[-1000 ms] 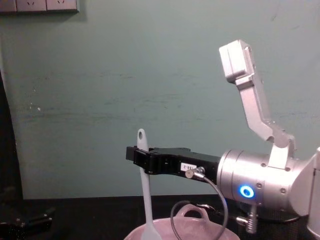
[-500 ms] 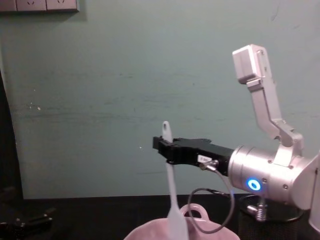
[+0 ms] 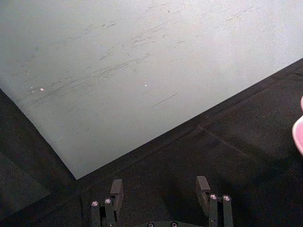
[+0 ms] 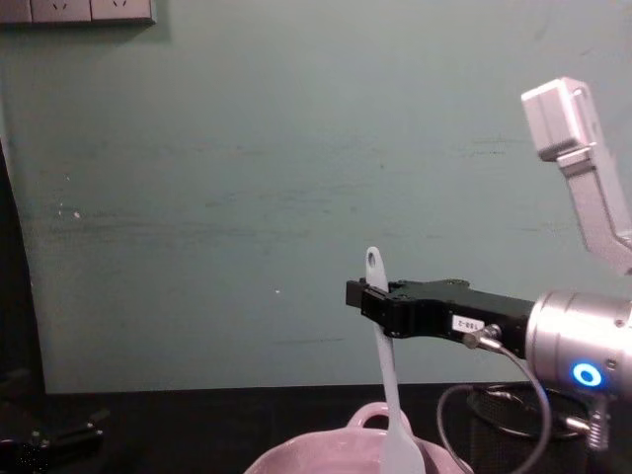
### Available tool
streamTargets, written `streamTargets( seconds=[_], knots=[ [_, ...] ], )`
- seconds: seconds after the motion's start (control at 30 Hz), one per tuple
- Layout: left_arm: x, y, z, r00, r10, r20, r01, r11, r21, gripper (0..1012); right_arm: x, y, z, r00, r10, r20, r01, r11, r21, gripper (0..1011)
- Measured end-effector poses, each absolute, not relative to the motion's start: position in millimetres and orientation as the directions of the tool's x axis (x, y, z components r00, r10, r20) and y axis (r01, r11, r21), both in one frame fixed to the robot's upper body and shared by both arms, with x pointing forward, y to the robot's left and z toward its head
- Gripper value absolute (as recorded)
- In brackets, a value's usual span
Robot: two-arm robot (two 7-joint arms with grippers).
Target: Use the one hand to pick up the spoon and stir the clear water in the bowl.
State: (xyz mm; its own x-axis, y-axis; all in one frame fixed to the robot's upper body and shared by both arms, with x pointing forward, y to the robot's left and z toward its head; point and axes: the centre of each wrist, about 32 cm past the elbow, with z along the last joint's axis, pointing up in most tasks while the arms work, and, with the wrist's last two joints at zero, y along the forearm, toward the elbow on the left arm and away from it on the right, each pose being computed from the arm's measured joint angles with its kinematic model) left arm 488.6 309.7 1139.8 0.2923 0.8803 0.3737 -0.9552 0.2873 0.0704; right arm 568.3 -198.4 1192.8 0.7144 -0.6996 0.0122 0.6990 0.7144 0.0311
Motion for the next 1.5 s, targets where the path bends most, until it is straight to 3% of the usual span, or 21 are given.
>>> streamTargets(
  seconds=[0.3,0.67,1.1,1.5],
  knots=[
    [488.6,309.7,1139.8,0.292,0.880,0.374,-0.955,0.287,0.070,1011,545.6,-198.0,1194.7,0.783,-0.620,-0.052,0.622,0.782,0.038,121],
    [488.6,309.7,1139.8,0.292,0.880,0.374,-0.955,0.287,0.070,1011,544.6,-165.8,1186.1,0.828,-0.554,-0.086,0.558,0.829,0.030,121],
    [488.6,309.7,1139.8,0.292,0.880,0.374,-0.955,0.287,0.070,1011,575.9,-140.4,1180.3,0.784,-0.616,-0.077,0.620,0.781,0.072,121],
    [488.6,309.7,1139.8,0.292,0.880,0.374,-0.955,0.287,0.070,1011,595.6,-152.8,1179.9,0.695,-0.717,-0.053,0.719,0.691,0.079,121]
  ],
)
